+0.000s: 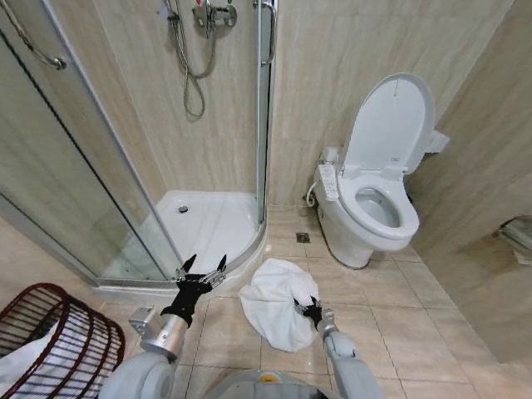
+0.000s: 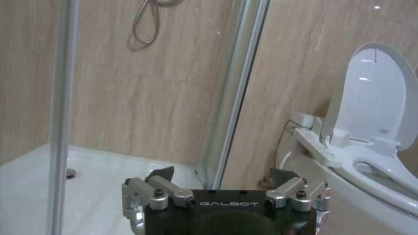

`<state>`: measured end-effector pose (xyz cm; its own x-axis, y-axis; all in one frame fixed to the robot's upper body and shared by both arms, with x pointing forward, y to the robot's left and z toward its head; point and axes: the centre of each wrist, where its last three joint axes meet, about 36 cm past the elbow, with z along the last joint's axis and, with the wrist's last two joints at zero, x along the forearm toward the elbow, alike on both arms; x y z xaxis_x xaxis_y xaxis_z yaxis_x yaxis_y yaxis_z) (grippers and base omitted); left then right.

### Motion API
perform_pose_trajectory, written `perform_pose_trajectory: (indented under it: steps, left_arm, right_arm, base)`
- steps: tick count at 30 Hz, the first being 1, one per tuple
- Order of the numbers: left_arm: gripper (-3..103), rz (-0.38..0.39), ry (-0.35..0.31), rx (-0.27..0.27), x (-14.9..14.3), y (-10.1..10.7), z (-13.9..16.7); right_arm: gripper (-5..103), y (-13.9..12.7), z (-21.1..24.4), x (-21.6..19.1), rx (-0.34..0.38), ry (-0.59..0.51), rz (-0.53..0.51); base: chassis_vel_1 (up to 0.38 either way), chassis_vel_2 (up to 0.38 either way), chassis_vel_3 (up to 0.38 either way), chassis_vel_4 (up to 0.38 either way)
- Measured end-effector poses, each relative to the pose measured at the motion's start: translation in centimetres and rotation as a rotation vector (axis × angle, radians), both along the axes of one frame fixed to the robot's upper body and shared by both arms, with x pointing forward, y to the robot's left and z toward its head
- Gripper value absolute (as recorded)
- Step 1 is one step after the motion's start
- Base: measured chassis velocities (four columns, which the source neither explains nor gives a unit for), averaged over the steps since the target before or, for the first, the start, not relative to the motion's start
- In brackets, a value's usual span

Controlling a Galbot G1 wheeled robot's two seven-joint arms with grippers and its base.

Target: Discard the used towel into the hamper.

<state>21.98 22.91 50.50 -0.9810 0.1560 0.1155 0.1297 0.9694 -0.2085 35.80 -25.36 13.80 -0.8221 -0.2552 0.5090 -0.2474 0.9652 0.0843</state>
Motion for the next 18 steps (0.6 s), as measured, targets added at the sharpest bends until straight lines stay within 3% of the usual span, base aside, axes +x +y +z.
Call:
perform_pose_trajectory:
  steps: [7, 9, 11, 13, 18]
  left_arm:
    - [99, 0.000, 0.000, 0.000, 0.0, 0.0, 0.0]
    - [99, 0.000, 0.000, 0.000, 0.0, 0.0, 0.0]
    - [99, 0.000, 0.000, 0.000, 0.0, 0.0, 0.0]
    - [99, 0.000, 0.000, 0.000, 0.0, 0.0, 0.0]
    - [99, 0.000, 0.000, 0.000, 0.0, 0.0, 0.0]
  right_arm:
    - [50, 0.0, 0.1, -0.4, 0.015, -0.025, 0.010]
    - [50, -0.1, 0.2, -0.5, 0.014, -0.029, 0.010]
    - [38, -0.6, 0.5, -0.8, -0.007, -0.056, 0.028]
    - [38, -0.7, 0.8, -1.0, -0.024, -0.074, 0.040]
    - [23, -1.5, 2.8, -2.0, -0.077, -0.172, 0.022]
  base:
    - [0.000, 0.000, 0.000, 0.000]
    - [0.000, 0.000, 0.000, 0.000]
    - [0.000, 0.000, 0.000, 0.000]
    - [0.000, 0.000, 0.000, 0.000]
    - [0.000, 0.000, 0.000, 0.000]
